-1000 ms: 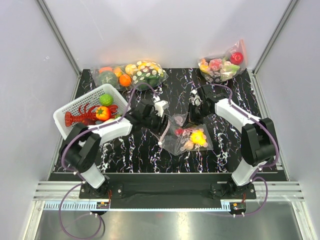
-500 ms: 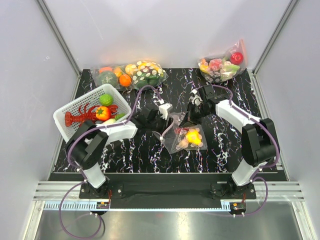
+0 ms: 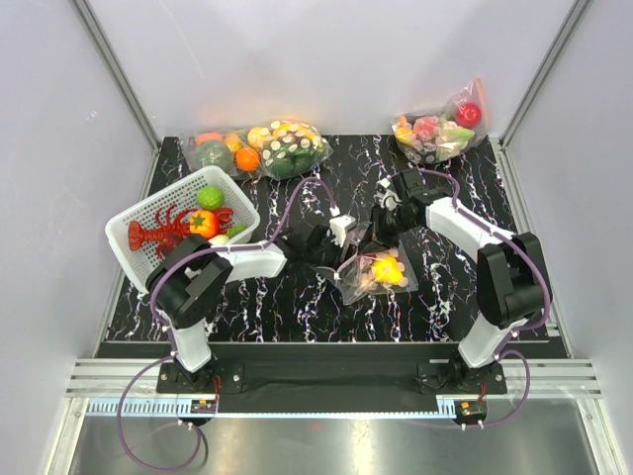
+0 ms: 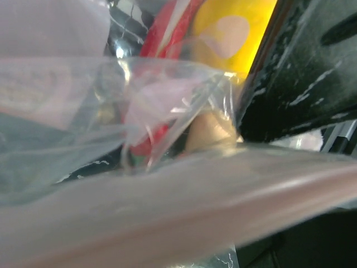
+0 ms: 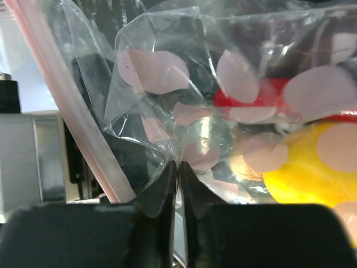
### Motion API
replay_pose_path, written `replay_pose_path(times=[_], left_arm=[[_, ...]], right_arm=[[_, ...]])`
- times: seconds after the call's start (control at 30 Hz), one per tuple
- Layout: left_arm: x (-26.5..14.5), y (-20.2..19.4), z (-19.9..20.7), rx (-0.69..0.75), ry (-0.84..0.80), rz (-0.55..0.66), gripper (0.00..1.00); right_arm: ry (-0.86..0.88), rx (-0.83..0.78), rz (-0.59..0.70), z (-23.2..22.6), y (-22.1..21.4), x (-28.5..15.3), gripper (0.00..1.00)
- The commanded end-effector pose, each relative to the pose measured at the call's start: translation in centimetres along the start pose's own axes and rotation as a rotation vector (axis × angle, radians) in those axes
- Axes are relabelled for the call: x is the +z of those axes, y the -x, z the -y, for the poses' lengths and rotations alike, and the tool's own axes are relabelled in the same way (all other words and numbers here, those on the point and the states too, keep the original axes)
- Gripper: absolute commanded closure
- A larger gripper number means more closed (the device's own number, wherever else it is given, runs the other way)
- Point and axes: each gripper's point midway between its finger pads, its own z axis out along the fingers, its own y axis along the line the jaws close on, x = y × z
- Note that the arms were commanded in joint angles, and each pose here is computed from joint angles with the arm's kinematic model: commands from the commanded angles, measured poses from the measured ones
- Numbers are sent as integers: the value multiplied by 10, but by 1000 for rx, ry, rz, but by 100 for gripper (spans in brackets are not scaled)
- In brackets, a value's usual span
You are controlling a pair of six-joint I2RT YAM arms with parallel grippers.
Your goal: Open the zip-top bag and remove the fake food
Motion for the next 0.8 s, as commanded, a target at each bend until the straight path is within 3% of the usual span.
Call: replay_pose_path(times=[0.0, 0.1, 0.23, 0.57, 0.7, 0.77], left_arm=[[5, 19, 0, 39, 19, 63, 31], [6, 15, -3, 34, 34, 58, 31], [5, 15, -6, 34, 54, 66, 31], [13, 15, -19, 59, 102, 42, 35], [12, 18, -24, 70, 133, 53, 43], [13, 18, -25, 76, 136, 47, 55]], right_arm=[[-34, -57, 62, -5, 8, -18, 85], [-88, -77, 90, -1, 10, -29, 68], [-140, -91, 134, 3, 14, -43, 57], [-180, -88, 186, 13, 20, -60, 55], [-166, -87, 193, 9, 21, -61, 56], [-164, -86, 193, 9, 20, -61, 57]])
